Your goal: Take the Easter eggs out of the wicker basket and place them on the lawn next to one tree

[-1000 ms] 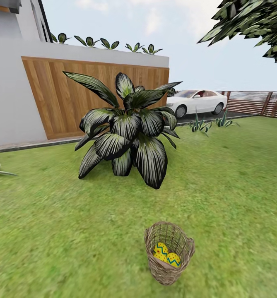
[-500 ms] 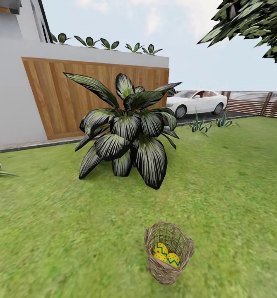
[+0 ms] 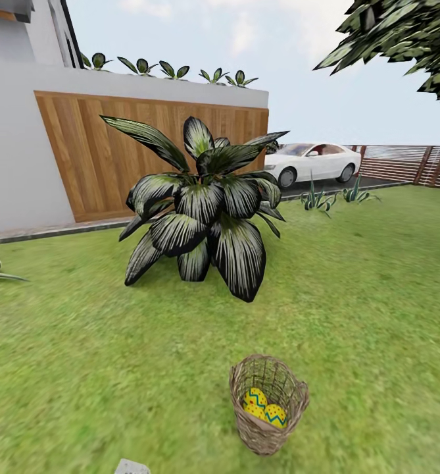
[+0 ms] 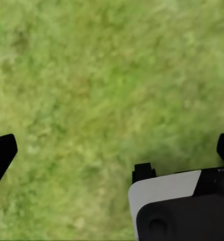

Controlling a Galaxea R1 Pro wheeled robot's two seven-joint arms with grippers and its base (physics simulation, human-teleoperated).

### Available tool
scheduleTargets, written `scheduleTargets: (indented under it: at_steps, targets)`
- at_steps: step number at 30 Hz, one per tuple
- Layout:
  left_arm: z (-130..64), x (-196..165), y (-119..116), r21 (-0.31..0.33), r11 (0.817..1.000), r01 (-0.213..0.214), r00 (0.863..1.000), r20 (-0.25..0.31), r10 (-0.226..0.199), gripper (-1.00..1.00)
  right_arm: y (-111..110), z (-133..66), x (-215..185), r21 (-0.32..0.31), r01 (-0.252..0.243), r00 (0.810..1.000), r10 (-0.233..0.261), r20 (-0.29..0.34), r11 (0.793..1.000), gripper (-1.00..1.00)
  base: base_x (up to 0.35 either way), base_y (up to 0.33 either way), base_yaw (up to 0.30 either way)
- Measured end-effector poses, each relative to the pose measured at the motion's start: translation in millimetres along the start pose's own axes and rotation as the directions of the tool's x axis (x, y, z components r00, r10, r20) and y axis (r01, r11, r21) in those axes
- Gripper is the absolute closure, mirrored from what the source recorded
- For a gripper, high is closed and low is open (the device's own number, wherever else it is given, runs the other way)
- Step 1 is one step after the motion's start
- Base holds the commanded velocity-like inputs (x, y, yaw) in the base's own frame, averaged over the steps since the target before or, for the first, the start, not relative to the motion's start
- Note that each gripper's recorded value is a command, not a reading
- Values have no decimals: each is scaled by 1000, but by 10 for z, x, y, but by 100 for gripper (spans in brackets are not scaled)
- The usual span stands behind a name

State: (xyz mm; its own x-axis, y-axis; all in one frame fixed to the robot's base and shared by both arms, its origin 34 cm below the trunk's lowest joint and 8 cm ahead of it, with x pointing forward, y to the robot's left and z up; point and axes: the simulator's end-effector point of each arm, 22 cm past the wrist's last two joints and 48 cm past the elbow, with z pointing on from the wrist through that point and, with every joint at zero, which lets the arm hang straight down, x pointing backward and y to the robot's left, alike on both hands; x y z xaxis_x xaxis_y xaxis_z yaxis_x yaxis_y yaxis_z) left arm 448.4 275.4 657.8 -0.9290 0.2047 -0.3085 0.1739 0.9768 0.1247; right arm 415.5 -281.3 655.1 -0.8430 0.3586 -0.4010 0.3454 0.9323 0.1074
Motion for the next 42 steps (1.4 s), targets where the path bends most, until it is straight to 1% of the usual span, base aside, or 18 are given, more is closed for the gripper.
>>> scheduleTargets:
  at_steps: [7,21,42]
  targets:
    - [1,-59,3,-2,1000,-2,1000,25,2,-100,-24,3,-7,2,2,1000,-2,1,1000,-100,87,0,0]
    - [2,-70,-8,-2,1000,-9,1000,29,9,-100,-61,3,-6,6,2,1000,-2,1,1000,-100,60,0,0]
    - [3,-60,-10,-2,1000,-12,1000,28,12,-100,-61,3,-6,5,3,1000,-3,1,1000,-100,149,0,0]
